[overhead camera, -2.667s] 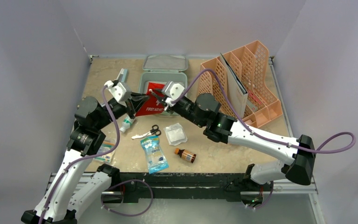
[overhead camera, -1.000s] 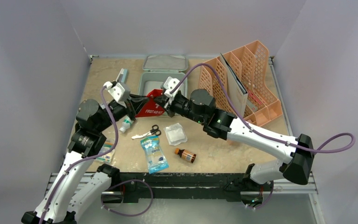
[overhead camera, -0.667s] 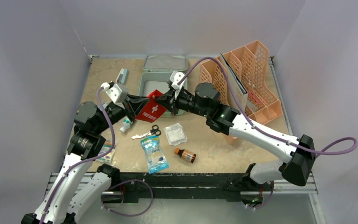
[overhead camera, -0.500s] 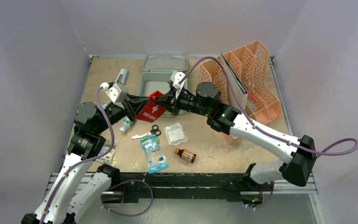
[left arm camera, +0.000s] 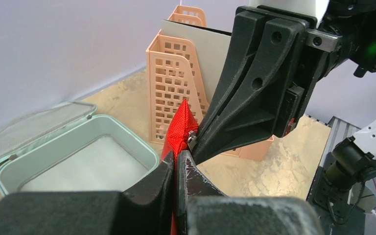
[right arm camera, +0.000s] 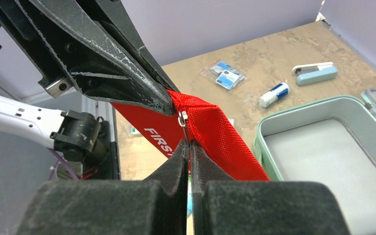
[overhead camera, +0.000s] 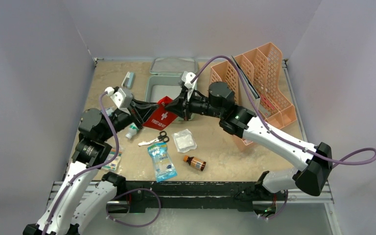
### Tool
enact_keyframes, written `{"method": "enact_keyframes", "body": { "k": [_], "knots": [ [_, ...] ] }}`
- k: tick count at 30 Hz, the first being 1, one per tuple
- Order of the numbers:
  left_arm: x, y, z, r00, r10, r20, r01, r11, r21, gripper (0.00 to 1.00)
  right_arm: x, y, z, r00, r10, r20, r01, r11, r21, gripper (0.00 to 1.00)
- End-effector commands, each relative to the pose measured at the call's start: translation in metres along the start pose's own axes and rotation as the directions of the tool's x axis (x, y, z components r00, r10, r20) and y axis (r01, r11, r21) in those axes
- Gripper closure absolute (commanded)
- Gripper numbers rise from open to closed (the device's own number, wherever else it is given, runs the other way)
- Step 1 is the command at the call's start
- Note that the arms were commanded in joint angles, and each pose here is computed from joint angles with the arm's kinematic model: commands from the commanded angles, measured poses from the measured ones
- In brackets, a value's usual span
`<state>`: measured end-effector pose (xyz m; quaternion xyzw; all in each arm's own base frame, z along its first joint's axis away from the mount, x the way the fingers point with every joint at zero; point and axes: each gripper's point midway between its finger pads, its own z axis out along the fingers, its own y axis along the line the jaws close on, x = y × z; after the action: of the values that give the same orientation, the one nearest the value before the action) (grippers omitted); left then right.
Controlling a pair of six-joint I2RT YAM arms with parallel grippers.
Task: Organize the medicine kit
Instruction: Zip the medicine pouch.
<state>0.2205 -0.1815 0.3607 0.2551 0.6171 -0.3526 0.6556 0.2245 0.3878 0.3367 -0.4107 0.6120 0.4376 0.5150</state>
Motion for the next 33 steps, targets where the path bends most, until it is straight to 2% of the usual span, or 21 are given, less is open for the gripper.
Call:
{"method": "enact_keyframes", "body": {
  "k": [1,8,21,30,31,33],
  "knots": [
    [-0.042,-0.006,0.0,0.987,0.061,0.148,-0.064,0.998,0.013,1.0,0.002,-0.006,-0.01,0.994,0.101,-0.047,-0.101,0.995,0.002,1.0],
    [-0.038,0.0,0.001,0.986,0.069,0.152,-0.068,0.998,-0.012,1.0,0.003,-0.005,-0.013,0.974,0.221,-0.047,-0.223,0.974,-0.04,1.0],
    [-0.053,-0.02,-0.008,0.982,0.017,0.189,-0.028,0.998,0.055,1.0,0.005,-0.006,-0.016,0.972,0.228,-0.062,-0.231,0.972,-0.036,1.0],
    [-0.038,-0.015,-0.007,0.988,0.052,0.146,-0.059,0.997,0.044,1.0,-0.015,0.014,-0.021,0.948,0.317,-0.039,-0.319,0.938,-0.133,1.0],
    [-0.038,-0.015,-0.006,0.989,0.051,0.138,-0.058,0.997,0.047,1.0,-0.015,0.013,-0.023,0.946,0.322,-0.037,-0.324,0.939,-0.118,0.97],
    [-0.038,-0.013,-0.004,0.99,0.054,0.129,-0.06,0.997,0.039,1.0,-0.017,0.008,-0.028,0.949,0.315,-0.024,-0.316,0.946,-0.072,0.84]
  ]
}}
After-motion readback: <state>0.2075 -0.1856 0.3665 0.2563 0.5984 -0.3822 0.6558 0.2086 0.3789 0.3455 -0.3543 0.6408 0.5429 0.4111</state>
